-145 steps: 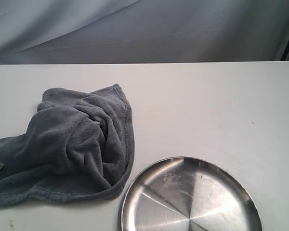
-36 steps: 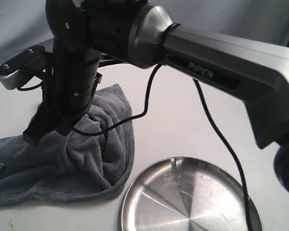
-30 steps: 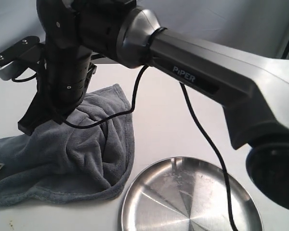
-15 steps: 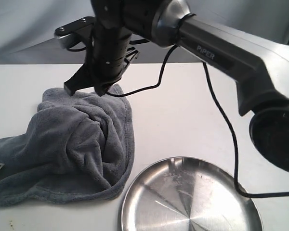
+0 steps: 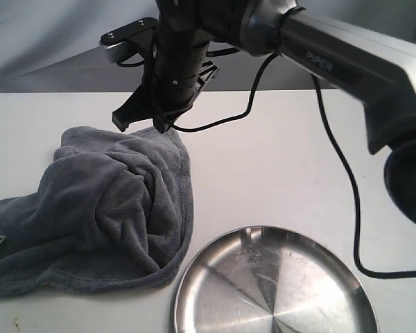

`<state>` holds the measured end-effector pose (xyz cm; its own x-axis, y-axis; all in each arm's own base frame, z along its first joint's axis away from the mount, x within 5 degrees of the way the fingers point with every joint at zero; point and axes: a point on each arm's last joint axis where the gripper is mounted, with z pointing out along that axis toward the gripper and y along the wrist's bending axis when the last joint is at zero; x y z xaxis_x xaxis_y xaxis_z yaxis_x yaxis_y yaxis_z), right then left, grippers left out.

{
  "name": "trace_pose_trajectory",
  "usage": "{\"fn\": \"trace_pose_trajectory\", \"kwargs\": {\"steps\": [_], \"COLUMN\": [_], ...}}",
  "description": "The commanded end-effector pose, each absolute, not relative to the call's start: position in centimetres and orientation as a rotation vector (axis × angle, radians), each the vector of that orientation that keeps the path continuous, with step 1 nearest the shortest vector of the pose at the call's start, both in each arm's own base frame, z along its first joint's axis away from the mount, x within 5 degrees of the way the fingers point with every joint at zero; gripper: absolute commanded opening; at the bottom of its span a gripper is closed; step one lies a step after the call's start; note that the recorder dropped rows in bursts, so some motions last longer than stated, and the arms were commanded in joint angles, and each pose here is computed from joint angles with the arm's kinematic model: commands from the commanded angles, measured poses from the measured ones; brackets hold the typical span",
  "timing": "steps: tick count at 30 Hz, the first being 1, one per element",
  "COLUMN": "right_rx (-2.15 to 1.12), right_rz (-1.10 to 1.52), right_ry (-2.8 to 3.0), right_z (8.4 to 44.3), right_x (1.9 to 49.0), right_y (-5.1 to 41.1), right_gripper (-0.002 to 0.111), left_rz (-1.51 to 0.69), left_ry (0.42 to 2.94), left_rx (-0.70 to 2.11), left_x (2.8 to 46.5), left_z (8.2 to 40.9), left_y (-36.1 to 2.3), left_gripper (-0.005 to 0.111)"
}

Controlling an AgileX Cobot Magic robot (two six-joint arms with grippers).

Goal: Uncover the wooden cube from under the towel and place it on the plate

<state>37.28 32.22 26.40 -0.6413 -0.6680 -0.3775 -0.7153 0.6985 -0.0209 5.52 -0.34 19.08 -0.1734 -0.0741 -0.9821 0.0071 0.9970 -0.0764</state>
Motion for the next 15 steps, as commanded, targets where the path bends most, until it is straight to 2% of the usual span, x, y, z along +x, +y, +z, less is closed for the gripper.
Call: {"fn": "trace_pose_trajectory", "kwargs": {"steps": [1,6,15], "right_rx": [-1.142,-1.205,-1.279], "right_rz": [0.153,0.108,0.101], "right_ry": [2.552,2.61,2.768], "right_z": [27.6,26.7,22.6], "right_x": [35.7,34.0,31.8], "right_y": [30.6,29.0,27.7], "right_gripper": [0.0,0.0,0.0], "left_rz": [-0.088,-0.088,-0.088], "left_ry": [1.736,1.736,1.736], "left_rx": [-0.056,-0.056,-0.056], "left_x": [5.5,5.5,5.5], "left_z": [19.0,19.0,19.0], "left_y": [-0.4,-0.4,-0.4], "left_gripper": [0.0,0.0,0.0]}}
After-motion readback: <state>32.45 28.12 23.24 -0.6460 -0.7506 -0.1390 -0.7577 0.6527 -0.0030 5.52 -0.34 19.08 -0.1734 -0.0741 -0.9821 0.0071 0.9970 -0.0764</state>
